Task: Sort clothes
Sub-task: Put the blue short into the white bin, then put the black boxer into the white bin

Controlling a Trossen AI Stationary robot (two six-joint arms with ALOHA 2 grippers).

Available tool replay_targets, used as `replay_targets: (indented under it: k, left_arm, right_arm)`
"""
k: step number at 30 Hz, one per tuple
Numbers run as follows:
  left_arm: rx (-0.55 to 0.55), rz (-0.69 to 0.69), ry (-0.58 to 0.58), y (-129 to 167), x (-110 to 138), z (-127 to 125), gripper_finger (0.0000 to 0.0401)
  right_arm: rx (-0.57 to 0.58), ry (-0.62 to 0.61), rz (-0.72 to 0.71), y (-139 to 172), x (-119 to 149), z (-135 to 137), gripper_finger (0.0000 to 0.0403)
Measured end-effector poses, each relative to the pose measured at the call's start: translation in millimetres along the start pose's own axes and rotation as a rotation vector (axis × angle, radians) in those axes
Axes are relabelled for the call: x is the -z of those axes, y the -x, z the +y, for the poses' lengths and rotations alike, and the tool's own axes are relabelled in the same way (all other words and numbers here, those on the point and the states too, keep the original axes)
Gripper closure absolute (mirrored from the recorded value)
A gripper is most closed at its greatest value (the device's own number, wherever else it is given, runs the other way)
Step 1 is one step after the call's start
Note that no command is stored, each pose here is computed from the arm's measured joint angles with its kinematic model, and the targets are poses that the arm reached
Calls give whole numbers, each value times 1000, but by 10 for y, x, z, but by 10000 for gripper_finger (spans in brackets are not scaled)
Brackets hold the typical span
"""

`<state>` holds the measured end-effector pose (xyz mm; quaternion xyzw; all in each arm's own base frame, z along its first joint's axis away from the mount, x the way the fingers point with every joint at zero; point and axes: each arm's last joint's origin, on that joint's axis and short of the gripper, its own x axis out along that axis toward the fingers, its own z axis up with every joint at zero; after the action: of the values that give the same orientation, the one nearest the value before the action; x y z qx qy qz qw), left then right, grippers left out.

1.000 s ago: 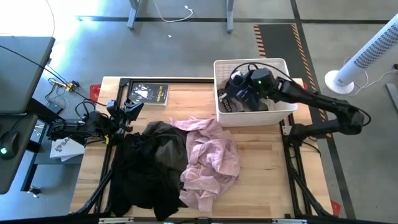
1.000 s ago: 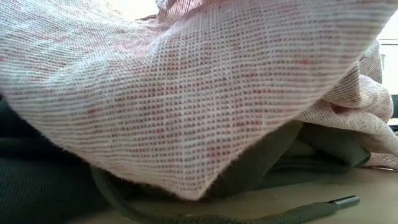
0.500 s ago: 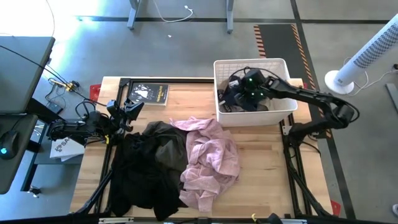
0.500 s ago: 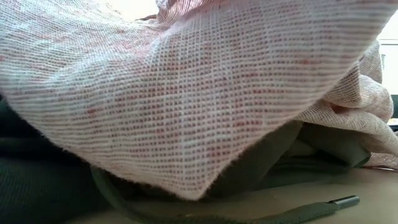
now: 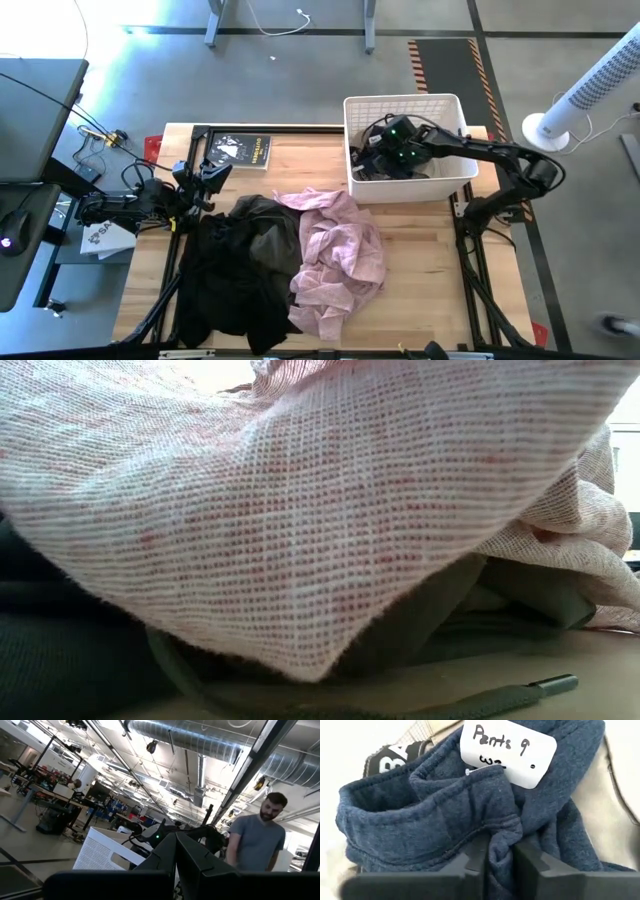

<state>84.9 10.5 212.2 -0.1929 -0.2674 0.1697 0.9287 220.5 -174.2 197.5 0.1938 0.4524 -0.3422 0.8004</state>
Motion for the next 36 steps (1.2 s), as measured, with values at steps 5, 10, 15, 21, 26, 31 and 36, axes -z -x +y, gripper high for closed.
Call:
replay_targets:
  k: [5,10,15,21,26,31,36]
  left_arm:
    - [-1,0,0,0,0,0,393]
    - [-1,0,0,0,0,0,393]
    - [-3,-1,0,0,0,1,393]
    - [-3,0,0,0,0,1,393]
    - [-4,0,-1,0,1,1,393]
    - [-4,0,-1,0,1,1,393]
    - [-4,0,-1,0,1,1,393]
  right_arm:
    - [-11,45,-53,146,-22,36,282]
    - [-6,109,-205,408,-81,186,275]
    - [-91,153,-384,634,-141,459,275]
    - [-240,233,-568,779,-159,926,274]
    - [-371,283,-687,886,-108,1300,274]
    - [-484,381,-825,1029,-9,1657,274]
    - [-414,448,-887,1202,39,1851,274]
